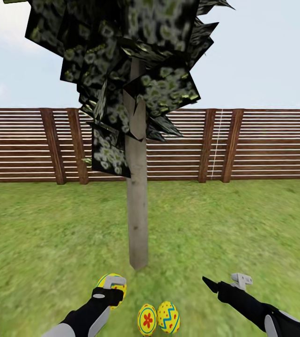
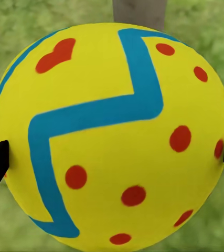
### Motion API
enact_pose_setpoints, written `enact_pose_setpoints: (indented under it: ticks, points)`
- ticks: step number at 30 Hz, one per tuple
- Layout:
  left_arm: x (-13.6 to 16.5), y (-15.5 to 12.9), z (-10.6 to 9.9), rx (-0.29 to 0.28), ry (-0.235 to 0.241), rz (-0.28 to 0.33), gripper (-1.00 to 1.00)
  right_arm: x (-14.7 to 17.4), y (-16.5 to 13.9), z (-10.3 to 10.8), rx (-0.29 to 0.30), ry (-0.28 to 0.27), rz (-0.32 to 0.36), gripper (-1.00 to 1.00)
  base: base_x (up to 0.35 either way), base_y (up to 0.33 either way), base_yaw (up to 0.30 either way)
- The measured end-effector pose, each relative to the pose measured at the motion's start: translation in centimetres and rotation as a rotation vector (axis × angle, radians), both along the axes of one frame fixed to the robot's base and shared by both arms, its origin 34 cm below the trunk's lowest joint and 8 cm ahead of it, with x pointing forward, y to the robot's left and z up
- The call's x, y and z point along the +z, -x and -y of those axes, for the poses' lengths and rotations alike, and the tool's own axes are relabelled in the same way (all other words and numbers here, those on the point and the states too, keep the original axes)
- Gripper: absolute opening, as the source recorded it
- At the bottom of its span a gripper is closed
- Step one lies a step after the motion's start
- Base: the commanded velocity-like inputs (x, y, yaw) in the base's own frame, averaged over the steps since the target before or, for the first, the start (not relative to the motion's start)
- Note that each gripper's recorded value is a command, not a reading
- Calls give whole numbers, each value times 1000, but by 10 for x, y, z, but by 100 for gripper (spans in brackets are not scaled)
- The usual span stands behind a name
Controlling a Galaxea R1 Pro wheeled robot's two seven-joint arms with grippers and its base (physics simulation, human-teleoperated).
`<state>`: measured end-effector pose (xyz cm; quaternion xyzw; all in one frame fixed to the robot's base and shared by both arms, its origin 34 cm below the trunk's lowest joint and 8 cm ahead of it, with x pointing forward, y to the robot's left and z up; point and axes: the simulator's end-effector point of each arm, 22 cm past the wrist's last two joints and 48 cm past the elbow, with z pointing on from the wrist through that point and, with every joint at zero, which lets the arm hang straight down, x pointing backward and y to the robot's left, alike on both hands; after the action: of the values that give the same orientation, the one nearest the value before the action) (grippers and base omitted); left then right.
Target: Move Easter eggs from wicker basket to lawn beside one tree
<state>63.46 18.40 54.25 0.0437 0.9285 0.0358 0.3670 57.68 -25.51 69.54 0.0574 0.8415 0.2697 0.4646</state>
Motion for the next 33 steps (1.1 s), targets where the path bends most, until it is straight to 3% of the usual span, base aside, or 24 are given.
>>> enact_pose_setpoints:
  ticks: [33]
  points:
    - [-67,11,1,-1,1,1,-100,-68,11,2,-6,4,0,100,0,0,0]
